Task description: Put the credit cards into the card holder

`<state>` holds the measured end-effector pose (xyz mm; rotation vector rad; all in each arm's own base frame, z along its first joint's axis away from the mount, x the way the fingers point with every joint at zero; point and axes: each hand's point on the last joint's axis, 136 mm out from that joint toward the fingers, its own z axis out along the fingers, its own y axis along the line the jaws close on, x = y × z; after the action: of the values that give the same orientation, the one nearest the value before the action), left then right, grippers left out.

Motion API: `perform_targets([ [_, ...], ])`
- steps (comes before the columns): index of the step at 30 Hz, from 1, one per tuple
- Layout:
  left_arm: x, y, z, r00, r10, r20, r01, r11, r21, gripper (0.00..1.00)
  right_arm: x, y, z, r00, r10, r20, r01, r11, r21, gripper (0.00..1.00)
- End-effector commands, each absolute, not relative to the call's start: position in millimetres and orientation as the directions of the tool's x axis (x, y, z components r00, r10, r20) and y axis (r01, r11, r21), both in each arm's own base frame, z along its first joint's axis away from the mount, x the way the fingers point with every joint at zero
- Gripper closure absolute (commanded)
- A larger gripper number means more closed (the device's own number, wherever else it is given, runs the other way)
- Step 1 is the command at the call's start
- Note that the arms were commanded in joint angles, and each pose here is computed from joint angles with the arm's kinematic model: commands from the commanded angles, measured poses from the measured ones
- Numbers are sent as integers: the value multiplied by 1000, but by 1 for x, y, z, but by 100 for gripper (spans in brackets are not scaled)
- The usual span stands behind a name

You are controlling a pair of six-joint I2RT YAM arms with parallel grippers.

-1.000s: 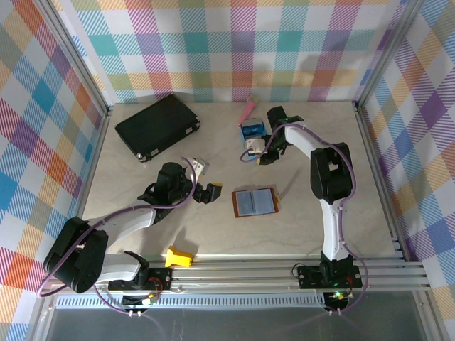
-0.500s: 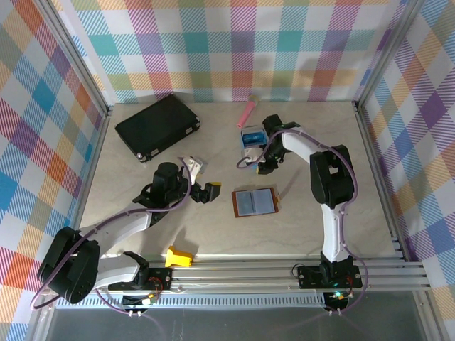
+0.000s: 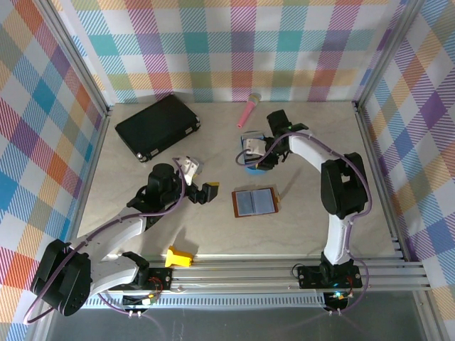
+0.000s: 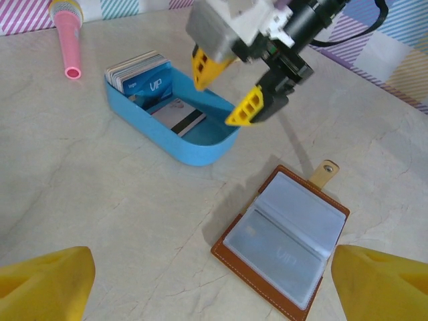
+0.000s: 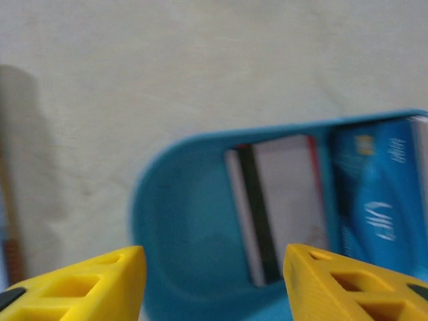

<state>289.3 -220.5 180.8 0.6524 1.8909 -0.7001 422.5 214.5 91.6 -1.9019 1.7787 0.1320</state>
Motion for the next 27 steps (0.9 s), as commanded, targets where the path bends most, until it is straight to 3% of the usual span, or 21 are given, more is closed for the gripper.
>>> perform_targets([
  [1, 291, -221, 176, -394, 113, -912, 692, 689, -214, 9, 459, 216, 110, 146, -887, -439, -905, 60, -422, 39],
  [8, 295, -227, 170, -376, 118, -919, 715, 668, -207, 10, 503, 222, 99, 210, -896, -392, -852, 29, -523, 33],
  [17, 300, -231, 163, -310, 187, -932, 750, 650, -119, 5, 529, 228, 80, 267, -918, -294, -799, -40, -600, 30],
  [27, 298, -233, 156, -308, 202, -930, 763, 636, -114, 4, 542, 230, 72, 276, -924, -264, -780, -55, -623, 30],
])
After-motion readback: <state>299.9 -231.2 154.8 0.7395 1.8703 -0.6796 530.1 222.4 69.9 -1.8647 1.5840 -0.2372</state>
